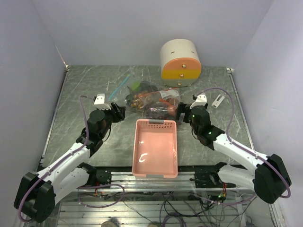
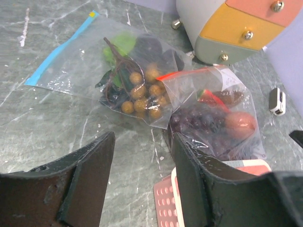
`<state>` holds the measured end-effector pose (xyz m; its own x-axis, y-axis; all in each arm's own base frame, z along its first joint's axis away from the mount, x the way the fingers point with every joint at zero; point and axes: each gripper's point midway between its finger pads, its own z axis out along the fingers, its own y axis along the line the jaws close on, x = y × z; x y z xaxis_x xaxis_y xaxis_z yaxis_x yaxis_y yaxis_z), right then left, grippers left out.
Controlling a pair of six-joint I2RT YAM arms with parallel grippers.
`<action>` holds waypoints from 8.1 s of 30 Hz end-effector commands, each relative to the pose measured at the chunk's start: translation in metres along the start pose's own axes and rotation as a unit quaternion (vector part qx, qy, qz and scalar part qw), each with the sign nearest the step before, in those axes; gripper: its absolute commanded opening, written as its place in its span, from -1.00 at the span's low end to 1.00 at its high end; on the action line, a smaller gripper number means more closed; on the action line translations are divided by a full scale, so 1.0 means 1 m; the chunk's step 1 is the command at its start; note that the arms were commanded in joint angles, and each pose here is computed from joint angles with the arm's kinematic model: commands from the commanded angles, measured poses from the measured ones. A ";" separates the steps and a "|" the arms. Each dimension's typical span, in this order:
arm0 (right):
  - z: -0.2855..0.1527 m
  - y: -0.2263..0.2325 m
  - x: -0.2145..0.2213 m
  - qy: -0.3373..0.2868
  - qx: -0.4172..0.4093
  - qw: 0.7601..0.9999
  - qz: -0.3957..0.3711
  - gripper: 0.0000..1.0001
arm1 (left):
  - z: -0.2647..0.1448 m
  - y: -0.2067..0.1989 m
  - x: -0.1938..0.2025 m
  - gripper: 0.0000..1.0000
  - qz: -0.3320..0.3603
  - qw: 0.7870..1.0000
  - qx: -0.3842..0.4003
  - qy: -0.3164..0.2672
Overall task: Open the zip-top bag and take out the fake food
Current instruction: Pick up the bin at the center of the board, then place the bin at the center of the board, then pick up the zipper food storage bag at the center of the board.
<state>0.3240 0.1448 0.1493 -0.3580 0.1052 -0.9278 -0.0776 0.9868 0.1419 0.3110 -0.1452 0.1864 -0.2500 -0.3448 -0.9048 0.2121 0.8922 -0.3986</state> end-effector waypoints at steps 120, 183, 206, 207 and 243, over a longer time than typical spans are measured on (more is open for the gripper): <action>-0.030 -0.139 -0.035 0.063 0.295 0.953 0.035 0.25 | 0.010 -0.009 0.016 0.45 -0.011 0.999 0.009 0.038; 0.024 -0.073 0.031 0.158 0.195 0.956 -0.151 -1.00 | 0.016 -0.009 0.025 0.44 -0.008 0.998 0.008 0.058; 0.013 0.005 0.061 0.164 0.015 0.986 -0.016 -0.91 | 0.019 -0.004 0.031 0.44 -0.003 0.998 -0.004 0.064; 0.014 -0.003 0.062 0.166 0.034 0.985 -0.019 -0.92 | 0.019 -0.003 0.031 0.44 -0.003 0.998 -0.005 0.064; 0.090 0.074 0.044 0.140 -0.086 0.986 -0.020 0.19 | 0.024 0.001 0.039 0.99 -0.013 0.997 -0.015 0.069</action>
<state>0.3857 0.2126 0.0905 -0.6061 0.0466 -0.7941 -0.1878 0.9617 0.1998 0.3155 -0.1570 0.1239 -0.4360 -0.2942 -0.8505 0.1469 0.9091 -0.3897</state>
